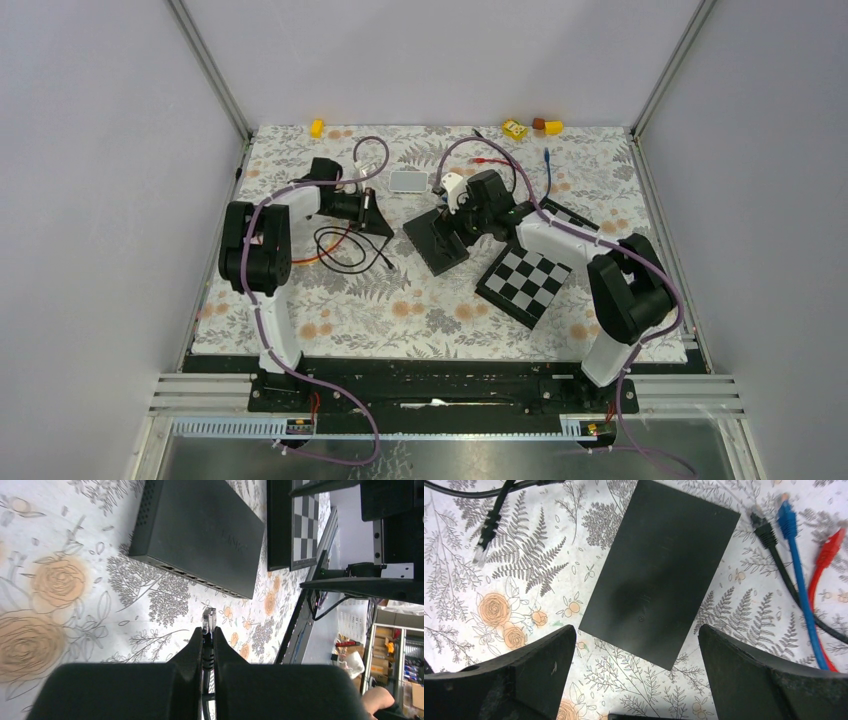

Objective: Pull the plug from the switch port
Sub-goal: Pull the connector from the switch port, then place the connector at the center of the board.

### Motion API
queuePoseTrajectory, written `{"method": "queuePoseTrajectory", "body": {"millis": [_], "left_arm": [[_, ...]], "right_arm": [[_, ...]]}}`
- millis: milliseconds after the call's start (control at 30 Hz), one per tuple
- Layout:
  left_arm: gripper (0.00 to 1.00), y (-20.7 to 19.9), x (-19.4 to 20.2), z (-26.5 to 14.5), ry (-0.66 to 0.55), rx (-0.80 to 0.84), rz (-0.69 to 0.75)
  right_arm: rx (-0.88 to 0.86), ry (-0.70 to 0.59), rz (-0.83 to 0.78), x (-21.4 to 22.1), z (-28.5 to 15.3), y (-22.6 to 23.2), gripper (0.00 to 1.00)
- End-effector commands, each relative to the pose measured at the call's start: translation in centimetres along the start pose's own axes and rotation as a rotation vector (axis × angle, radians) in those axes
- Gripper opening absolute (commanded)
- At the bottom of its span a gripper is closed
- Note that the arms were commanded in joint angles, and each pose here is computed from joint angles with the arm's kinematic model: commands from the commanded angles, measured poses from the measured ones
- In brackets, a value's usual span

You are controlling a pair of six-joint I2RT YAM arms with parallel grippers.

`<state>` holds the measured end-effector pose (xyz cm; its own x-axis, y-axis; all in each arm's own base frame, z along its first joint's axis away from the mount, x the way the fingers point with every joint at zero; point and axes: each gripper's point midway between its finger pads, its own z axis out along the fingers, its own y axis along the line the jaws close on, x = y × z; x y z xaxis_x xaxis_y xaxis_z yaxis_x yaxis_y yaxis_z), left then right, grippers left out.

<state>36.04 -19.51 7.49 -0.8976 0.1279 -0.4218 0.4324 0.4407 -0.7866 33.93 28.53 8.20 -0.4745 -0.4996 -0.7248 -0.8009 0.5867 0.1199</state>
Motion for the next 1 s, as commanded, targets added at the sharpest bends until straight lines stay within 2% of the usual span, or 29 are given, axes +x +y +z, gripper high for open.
{"method": "queuePoseTrajectory", "body": {"millis": [0, 333, 800, 967], "left_arm": [[0.00, -2.6, -3.7, -2.5, -0.087, 0.023, 0.096], [0.00, -5.3, -7.8, -5.3, -0.188, 0.018, 0.154], [0.00, -6.1, -14.0, -9.2, -0.366, -0.032, 0.215], [0.00, -5.5, -16.0, -11.7, -0.427, -0.061, 0.211]], "right_arm": [[-0.001, -0.063, -0.054, -1.9, -2.0, 0.3, 1.00], [-0.005, -0.079, -0.036, -2.1, -2.6, -0.3, 1.00], [0.016, -0.098, -0.015, -2.5, -3.3, -1.5, 1.00], [0.017, -0.103, -0.011, -2.6, -3.5, -1.7, 1.00]]}}
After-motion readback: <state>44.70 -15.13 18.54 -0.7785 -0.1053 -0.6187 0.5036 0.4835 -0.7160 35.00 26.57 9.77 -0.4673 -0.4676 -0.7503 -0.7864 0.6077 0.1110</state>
